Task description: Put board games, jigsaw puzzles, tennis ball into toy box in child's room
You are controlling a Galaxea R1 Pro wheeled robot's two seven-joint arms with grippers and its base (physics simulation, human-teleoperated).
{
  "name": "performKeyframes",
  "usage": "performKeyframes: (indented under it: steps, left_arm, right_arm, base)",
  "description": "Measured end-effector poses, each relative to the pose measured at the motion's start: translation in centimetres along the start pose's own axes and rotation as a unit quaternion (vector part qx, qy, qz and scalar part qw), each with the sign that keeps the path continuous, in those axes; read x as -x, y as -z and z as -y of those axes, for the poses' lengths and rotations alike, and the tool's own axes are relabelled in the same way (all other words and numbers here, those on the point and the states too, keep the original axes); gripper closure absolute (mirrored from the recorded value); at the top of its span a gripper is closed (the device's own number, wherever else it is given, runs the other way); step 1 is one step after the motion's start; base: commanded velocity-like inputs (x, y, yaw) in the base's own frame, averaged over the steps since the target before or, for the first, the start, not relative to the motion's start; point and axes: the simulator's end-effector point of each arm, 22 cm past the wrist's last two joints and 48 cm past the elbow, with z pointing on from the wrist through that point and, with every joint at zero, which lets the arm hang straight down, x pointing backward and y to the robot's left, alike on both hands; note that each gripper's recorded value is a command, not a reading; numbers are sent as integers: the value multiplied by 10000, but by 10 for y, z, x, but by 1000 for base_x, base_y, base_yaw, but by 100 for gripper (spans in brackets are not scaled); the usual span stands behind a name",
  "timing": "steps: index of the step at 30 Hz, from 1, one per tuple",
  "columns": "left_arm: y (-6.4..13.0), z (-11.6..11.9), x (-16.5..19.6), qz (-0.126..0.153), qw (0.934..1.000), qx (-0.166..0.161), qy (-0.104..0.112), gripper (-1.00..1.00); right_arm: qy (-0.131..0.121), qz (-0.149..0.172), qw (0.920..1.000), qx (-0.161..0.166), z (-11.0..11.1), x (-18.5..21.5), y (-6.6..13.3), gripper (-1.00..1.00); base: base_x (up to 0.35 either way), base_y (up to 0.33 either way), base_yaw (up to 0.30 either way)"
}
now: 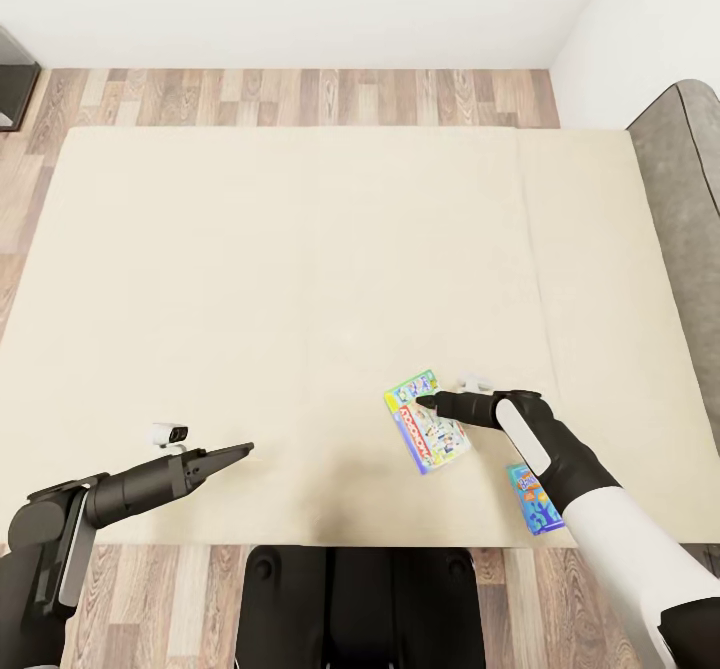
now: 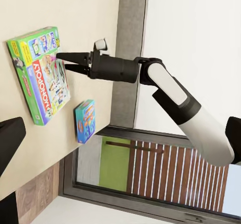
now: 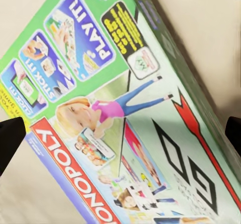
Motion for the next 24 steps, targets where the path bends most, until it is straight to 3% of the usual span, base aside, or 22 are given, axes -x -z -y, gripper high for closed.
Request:
performKeyframes:
  steps: [24]
  left_arm:
    - [0, 0, 0, 1, 10000, -2, 4, -100]
  right_arm:
    - [-1, -2, 10000, 26, -1, 0, 0, -100]
  base:
    - [0, 0, 0]
